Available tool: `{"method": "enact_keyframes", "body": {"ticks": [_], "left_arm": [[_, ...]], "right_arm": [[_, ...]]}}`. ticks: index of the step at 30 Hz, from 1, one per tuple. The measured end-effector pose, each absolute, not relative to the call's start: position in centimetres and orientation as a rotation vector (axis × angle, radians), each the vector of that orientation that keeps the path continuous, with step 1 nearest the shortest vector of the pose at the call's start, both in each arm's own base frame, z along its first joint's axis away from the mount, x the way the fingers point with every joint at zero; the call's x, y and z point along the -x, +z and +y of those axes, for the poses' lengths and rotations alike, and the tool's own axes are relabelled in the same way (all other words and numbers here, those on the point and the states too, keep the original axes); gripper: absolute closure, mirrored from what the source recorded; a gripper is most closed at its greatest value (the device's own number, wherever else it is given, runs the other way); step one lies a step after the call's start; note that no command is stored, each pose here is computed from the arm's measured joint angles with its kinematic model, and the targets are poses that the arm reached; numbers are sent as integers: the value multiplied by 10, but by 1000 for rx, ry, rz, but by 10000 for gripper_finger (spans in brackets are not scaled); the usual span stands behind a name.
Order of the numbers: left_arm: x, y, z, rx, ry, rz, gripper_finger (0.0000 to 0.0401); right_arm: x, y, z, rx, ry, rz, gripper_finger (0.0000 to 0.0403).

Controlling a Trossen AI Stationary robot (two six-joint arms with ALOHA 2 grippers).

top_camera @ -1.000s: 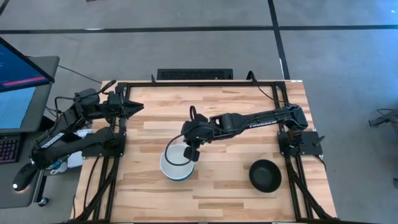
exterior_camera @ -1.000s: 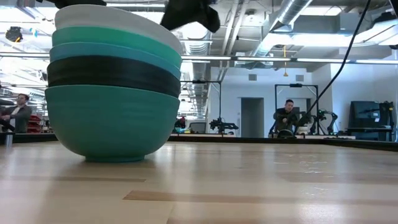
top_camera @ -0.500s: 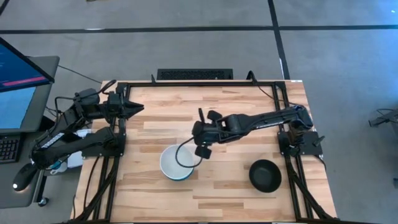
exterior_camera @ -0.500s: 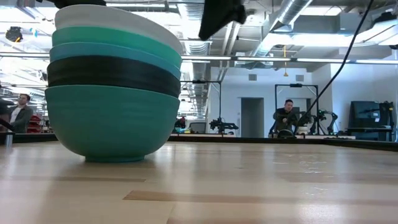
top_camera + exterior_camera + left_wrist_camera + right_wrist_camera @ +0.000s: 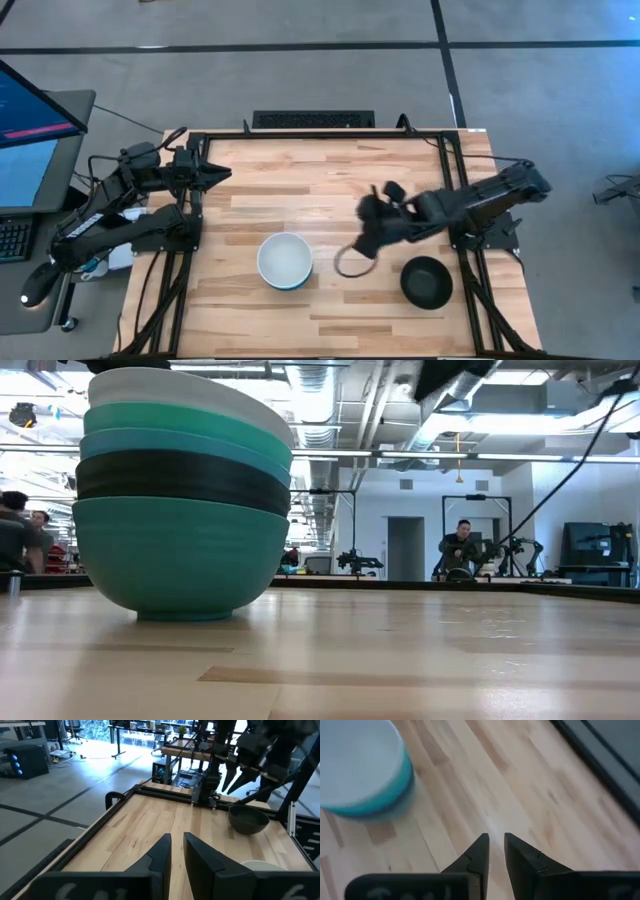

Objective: Nest bowls inside each other
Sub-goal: Stack the black bowl on the white bowl

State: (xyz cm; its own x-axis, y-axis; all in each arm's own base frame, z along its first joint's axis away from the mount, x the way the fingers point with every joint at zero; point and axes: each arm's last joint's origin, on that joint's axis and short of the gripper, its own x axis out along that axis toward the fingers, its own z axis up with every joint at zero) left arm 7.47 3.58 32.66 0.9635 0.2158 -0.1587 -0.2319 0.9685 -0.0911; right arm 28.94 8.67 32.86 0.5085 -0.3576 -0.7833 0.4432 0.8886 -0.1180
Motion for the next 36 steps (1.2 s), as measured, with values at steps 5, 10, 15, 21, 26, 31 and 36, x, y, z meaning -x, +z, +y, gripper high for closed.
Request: {"method": "enact_keyframes", "body": {"ticks": [5,10,15,21,26,31,36], "left_arm": [[-75,327,36,119,233,147,360],[-74,327,37,112,284,139,360],[-75,332,39,109,314,90,360],[-76,334,40,150,342,61,360],[-85,331,42,165,277,111,360],[-101,319,44,204,145,242,360],[-118,313,43,203,-29,300,360]], "right_arm": [[-242,300,91,-236,-523,891,321],[-203,276,95,-277,-494,994,321],[-169,265,96,-251,-467,1081,321],[-139,256,102,-277,-298,1173,321],[-121,247,108,-226,-177,1245,321],[-112,243,111,-183,-135,1276,321],[-110,243,110,-149,-127,1291,321]]}}
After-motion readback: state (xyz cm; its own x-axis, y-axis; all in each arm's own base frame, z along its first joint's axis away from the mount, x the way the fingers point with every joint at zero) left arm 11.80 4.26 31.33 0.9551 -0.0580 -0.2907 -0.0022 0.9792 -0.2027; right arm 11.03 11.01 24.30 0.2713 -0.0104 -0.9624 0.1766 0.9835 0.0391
